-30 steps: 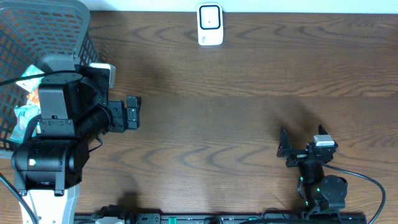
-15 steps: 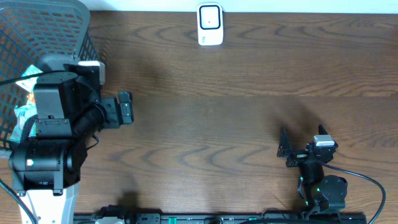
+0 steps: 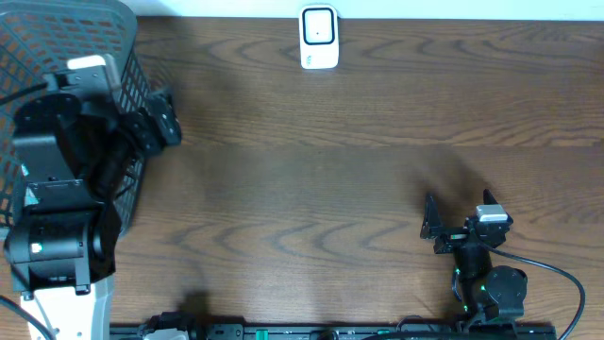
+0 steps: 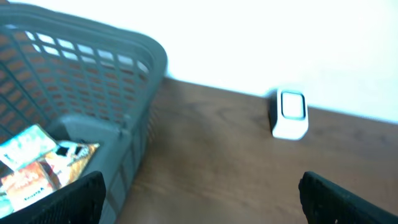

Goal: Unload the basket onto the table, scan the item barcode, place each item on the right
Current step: 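Move the left gripper over the grey basket and lower into it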

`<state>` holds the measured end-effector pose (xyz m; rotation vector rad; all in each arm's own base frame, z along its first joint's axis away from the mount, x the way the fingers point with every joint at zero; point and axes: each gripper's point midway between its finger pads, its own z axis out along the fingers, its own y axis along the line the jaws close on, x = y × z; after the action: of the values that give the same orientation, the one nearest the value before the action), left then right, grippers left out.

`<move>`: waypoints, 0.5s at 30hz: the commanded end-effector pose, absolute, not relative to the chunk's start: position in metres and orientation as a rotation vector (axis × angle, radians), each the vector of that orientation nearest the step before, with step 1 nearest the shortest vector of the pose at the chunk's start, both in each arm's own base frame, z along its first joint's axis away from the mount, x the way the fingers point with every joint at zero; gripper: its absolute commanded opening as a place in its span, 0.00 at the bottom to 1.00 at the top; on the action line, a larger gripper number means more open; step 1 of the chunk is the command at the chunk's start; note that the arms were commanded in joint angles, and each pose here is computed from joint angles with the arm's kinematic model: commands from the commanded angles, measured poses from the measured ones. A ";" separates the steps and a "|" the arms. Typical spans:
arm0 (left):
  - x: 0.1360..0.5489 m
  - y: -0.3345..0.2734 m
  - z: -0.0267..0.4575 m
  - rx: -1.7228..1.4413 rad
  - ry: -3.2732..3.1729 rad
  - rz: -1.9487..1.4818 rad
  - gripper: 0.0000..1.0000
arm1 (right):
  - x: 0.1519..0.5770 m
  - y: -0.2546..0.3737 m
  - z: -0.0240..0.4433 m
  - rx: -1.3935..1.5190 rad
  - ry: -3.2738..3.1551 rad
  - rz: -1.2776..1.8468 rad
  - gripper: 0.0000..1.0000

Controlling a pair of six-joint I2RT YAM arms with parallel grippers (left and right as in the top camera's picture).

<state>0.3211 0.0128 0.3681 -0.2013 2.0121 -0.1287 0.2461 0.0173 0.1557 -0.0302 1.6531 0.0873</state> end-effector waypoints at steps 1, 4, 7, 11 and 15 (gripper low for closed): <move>0.320 0.022 0.384 -0.245 1.963 -0.119 0.98 | 0.246 0.014 0.154 -0.020 1.659 0.075 0.99; 0.318 0.022 0.378 -0.249 1.988 -0.118 0.98 | 0.246 0.014 0.154 -0.020 1.659 0.075 0.99; 0.317 0.021 0.376 -0.251 1.997 -0.118 0.97 | 0.246 0.014 0.154 -0.020 1.659 0.075 0.99; 0.317 0.021 0.376 -0.251 1.998 -0.119 0.98 | 0.246 0.014 0.154 -0.020 1.659 0.075 0.99; 0.314 0.024 0.380 -0.273 2.014 -0.121 0.98 | 0.246 0.014 0.154 -0.020 1.659 0.075 0.99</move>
<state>0.3166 0.0187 0.3609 -0.2368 2.0441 -0.1206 0.2461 0.0173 0.1557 -0.0302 1.6531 0.0873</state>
